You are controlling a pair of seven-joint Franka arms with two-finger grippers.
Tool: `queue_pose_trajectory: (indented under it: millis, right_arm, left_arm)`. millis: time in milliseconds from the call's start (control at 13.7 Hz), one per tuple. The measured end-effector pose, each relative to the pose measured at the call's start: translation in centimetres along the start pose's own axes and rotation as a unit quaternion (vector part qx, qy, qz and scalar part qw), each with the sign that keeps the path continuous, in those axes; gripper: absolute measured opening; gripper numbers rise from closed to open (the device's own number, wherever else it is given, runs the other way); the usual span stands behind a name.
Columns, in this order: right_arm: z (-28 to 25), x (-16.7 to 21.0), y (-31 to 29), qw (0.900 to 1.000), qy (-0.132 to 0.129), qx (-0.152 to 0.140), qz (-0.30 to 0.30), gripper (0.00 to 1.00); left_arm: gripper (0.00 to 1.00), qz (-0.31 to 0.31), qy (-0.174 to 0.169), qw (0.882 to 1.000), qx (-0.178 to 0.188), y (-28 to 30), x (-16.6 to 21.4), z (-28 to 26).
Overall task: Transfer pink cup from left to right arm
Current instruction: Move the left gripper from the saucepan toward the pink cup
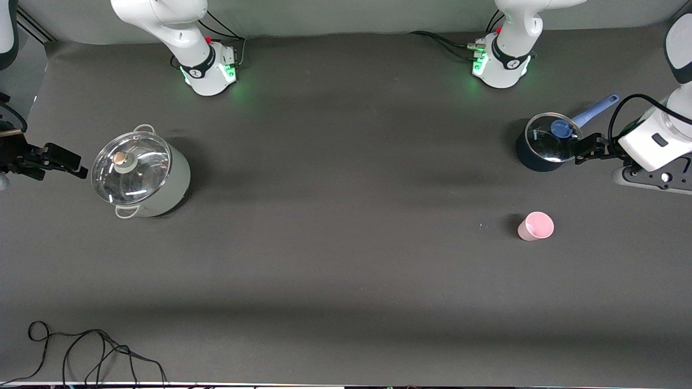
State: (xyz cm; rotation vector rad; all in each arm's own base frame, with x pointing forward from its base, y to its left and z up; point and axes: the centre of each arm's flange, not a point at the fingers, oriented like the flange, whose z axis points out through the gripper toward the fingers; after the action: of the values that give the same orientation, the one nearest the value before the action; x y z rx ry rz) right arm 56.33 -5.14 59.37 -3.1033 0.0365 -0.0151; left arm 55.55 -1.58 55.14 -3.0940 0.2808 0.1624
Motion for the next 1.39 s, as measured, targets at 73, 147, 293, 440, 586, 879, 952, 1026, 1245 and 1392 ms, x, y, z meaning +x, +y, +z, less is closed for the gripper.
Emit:
queue_pose_trajectory:
  millis: [73,147,293,440,586,879,952,1026,1245,1392]
  right_arm:
    - [0.0,0.0,0.0,1.0,-0.001,0.0,0.0,1.0]
    - [0.0,0.0,0.0,1.0,-0.001,0.0,0.0,1.0]
    - [0.0,0.0,-0.1,1.0,-0.001,0.0,-0.001,1.0]
    - [0.0,0.0,-0.1,1.0,-0.001,0.0,-0.001,1.0]
    - [0.0,0.0,-0.1,1.0,-0.001,0.0,-0.001,1.0]
    - [0.0,0.0,0.0,1.0,-0.002,0.0,0.0,1.0]
    - [0.0,0.0,0.1,1.0,-0.002,0.0,0.0,1.0]
    - [0.0,-0.1,0.1,1.0,-0.002,0.0,0.001,1.0]
    - [0.0,-0.1,0.2,1.0,-0.002,0.0,0.002,1.0]
    - [0.0,-0.1,0.2,1.0,-0.002,0.0,0.002,1.0]
  left_arm:
    - [1.0,0.0,0.0,1.0,0.0,0.0,0.0,0.0]
    - [1.0,0.0,0.0,1.0,0.0,0.0,0.0,0.0]
    - [1.0,0.0,0.0,1.0,0.0,0.0,0.0,0.0]
    - [1.0,0.0,0.0,1.0,0.0,0.0,0.0,0.0]
    - [1.0,0.0,-0.001,1.0,0.0,-0.1,0.0,0.1]
    - [1.0,0.066,0.001,0.998,0.0,-0.9,-0.1,0.2]
    - [1.0,0.1,0.005,0.995,0.0,-1.6,0.0,0.3]
    - [1.0,0.14,0.011,0.99,0.002,-2.5,0.0,0.4]
    - [0.98,0.252,0.02,0.967,0.004,-5.4,0.5,1.4]
    - [0.99,0.32,0.022,0.947,0.004,-7.7,1.0,2.6]
